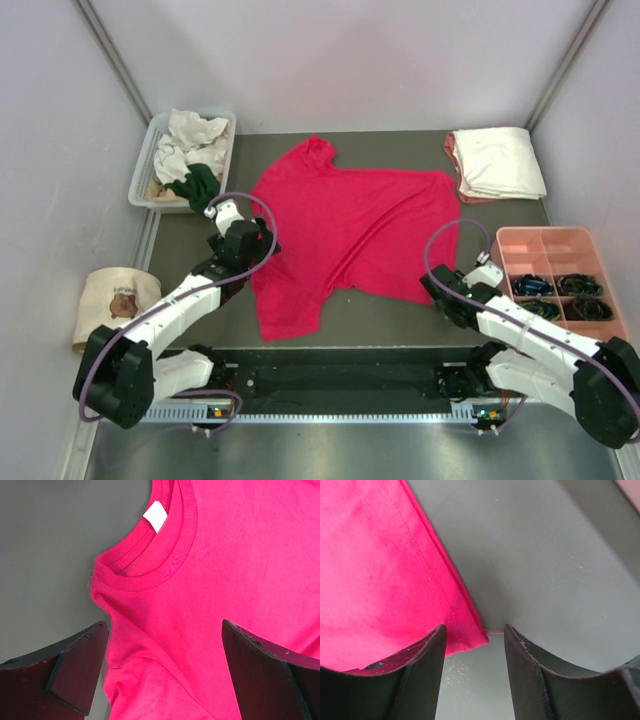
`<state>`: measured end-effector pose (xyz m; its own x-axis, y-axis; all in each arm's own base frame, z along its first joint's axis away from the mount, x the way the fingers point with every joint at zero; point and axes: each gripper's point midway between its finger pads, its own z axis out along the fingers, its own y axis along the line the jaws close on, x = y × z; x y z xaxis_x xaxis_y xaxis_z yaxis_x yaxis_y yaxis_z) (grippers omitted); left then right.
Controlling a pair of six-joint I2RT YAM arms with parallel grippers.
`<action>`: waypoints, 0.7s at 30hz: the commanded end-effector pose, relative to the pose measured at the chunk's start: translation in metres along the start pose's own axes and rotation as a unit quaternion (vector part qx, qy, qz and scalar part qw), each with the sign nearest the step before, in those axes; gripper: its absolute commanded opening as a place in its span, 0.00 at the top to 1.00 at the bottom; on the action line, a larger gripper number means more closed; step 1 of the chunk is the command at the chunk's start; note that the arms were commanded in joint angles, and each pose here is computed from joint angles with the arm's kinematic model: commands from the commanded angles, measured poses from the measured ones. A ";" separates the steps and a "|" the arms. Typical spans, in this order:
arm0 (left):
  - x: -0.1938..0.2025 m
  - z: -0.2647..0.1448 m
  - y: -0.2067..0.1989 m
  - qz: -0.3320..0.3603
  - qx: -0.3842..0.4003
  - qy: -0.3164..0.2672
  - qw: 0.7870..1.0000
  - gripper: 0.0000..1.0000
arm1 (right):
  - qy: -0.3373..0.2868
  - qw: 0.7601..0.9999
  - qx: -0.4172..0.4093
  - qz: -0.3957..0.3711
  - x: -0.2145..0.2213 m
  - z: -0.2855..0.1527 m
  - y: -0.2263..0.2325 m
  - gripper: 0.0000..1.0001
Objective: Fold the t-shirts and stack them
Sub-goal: Flatten out the tshirt
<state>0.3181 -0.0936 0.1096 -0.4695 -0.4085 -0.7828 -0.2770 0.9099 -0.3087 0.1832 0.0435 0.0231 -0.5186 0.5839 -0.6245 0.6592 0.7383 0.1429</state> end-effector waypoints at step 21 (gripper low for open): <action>-0.020 -0.001 -0.009 -0.010 0.013 -0.029 0.999 0.01 | 0.019 1.000 -0.001 0.019 0.009 0.005 0.002 1.00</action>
<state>0.3185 -0.0938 0.1101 -0.4674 -0.4093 -0.7836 -0.2765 0.9096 -0.3103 0.1905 0.0516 0.0169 -0.5214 0.5928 -0.6138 0.6507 0.7416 0.1634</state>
